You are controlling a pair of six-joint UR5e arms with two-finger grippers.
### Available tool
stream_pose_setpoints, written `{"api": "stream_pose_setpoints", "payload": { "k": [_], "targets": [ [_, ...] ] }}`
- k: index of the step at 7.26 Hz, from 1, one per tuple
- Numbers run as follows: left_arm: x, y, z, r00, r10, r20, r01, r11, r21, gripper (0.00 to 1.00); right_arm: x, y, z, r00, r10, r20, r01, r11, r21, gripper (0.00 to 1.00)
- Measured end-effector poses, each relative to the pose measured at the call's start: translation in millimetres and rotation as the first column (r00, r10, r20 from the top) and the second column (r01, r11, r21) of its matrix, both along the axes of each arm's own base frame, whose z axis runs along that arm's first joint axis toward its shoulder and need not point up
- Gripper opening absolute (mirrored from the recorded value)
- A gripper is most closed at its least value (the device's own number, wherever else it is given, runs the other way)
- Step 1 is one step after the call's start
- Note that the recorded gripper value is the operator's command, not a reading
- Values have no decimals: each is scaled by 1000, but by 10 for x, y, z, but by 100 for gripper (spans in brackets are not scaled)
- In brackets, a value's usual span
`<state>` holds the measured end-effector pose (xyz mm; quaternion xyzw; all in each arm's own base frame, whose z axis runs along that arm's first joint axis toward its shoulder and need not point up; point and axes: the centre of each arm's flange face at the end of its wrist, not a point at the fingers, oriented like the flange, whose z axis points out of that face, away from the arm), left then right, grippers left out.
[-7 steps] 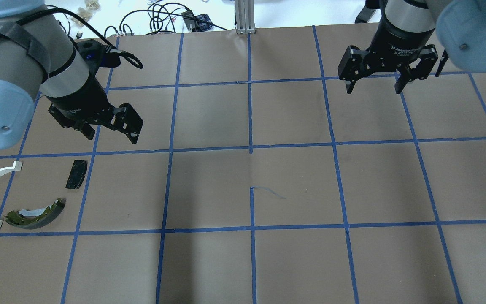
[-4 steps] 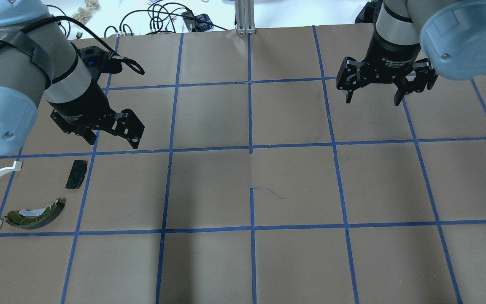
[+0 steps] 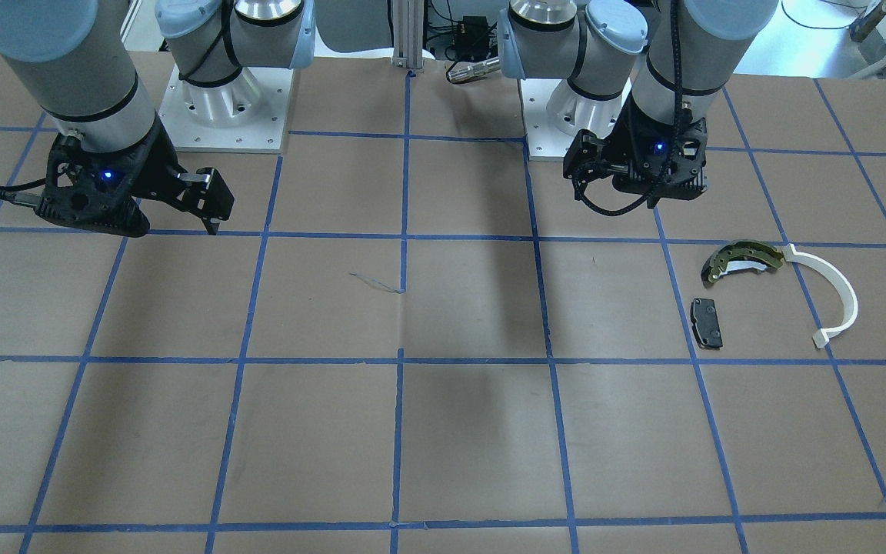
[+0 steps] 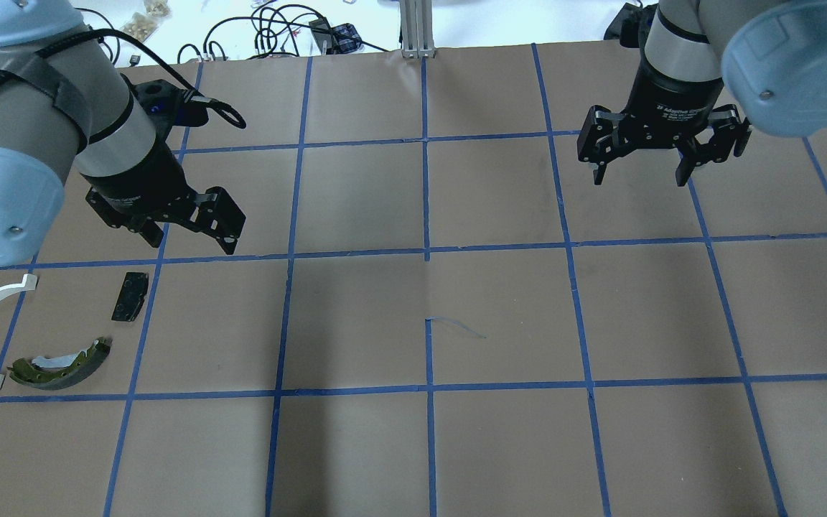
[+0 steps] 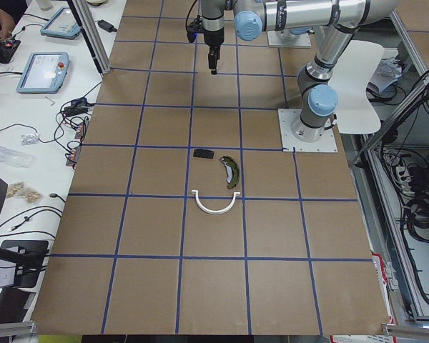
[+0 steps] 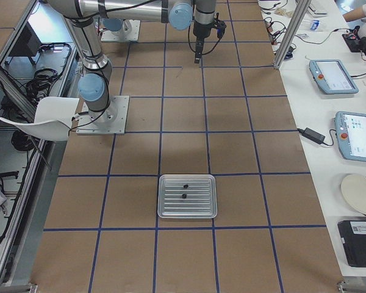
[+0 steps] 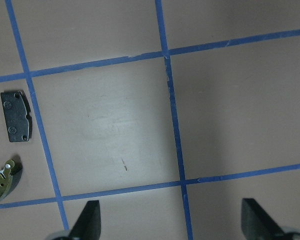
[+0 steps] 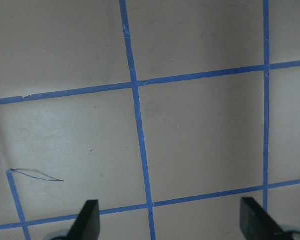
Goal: Place bearing gear from tray to pile
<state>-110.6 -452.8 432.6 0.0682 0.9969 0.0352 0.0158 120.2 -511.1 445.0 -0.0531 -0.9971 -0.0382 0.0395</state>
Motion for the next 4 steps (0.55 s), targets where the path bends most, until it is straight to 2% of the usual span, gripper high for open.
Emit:
{"api": "stream_pose_setpoints", "payload": {
  "k": [2,4],
  "targets": [
    [14,1,-1,1000,-1,14,1,1000,1,100,-480,-96,-13,1000,-22,-2,22,1000,-1,100],
    [16,5,-12,1000,-1,16,1,1000,3,100,-1338,-156,-20,999,-28,18,28,1000,6,100]
  ]
}}
